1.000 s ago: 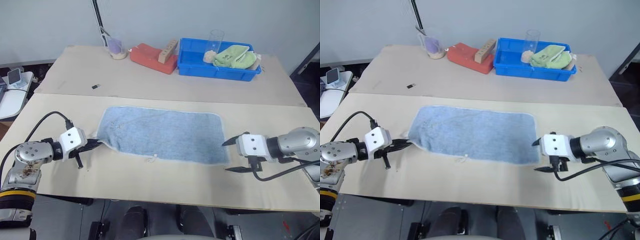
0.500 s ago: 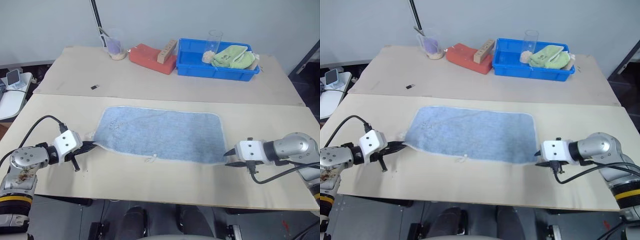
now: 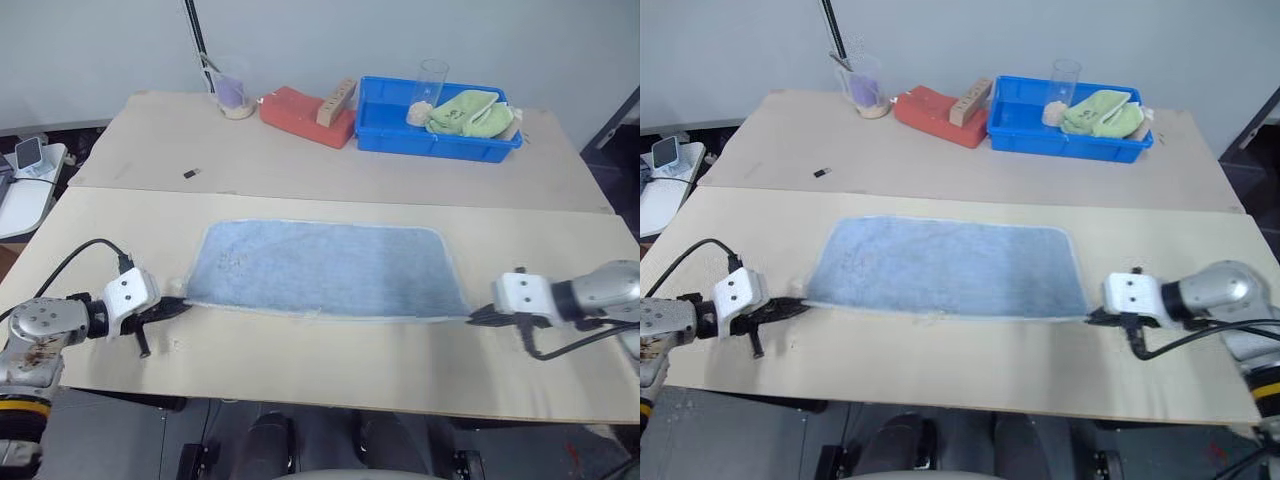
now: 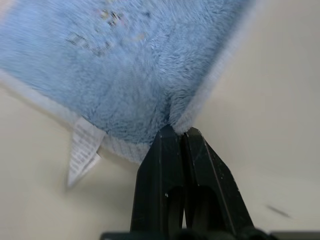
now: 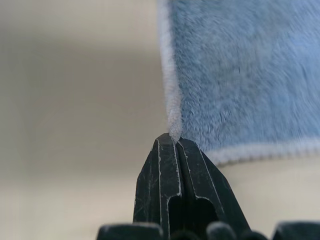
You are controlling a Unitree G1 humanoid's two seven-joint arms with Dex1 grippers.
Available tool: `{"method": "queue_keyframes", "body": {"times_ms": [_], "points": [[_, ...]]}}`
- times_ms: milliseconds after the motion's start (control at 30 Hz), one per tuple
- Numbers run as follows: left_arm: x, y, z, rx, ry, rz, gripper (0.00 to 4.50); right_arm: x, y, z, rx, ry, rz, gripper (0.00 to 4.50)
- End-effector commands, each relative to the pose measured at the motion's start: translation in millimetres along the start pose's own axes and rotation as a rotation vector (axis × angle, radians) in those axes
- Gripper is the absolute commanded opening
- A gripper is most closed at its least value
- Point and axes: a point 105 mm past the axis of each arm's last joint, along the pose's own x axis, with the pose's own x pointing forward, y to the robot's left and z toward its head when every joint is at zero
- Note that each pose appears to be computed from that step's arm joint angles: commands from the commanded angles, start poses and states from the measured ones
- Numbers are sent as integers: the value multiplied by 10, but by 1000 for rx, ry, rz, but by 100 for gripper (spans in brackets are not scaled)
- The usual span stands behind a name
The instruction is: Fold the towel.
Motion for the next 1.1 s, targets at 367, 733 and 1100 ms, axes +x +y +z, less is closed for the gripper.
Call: {"method": "queue_keyframes", "body": {"times_ms": [367,733,1100], "points": [[-97,212,225,-167,-69,-4,0,-142,-90,186,258,-116,-17,3],[2,911,663,-304,-136,125,0,-123,-854,258,461,-186,-217,3],[-75,750,645,-186,-31,-28,0,-338,-797,393,442,-258,-185,3]]}}
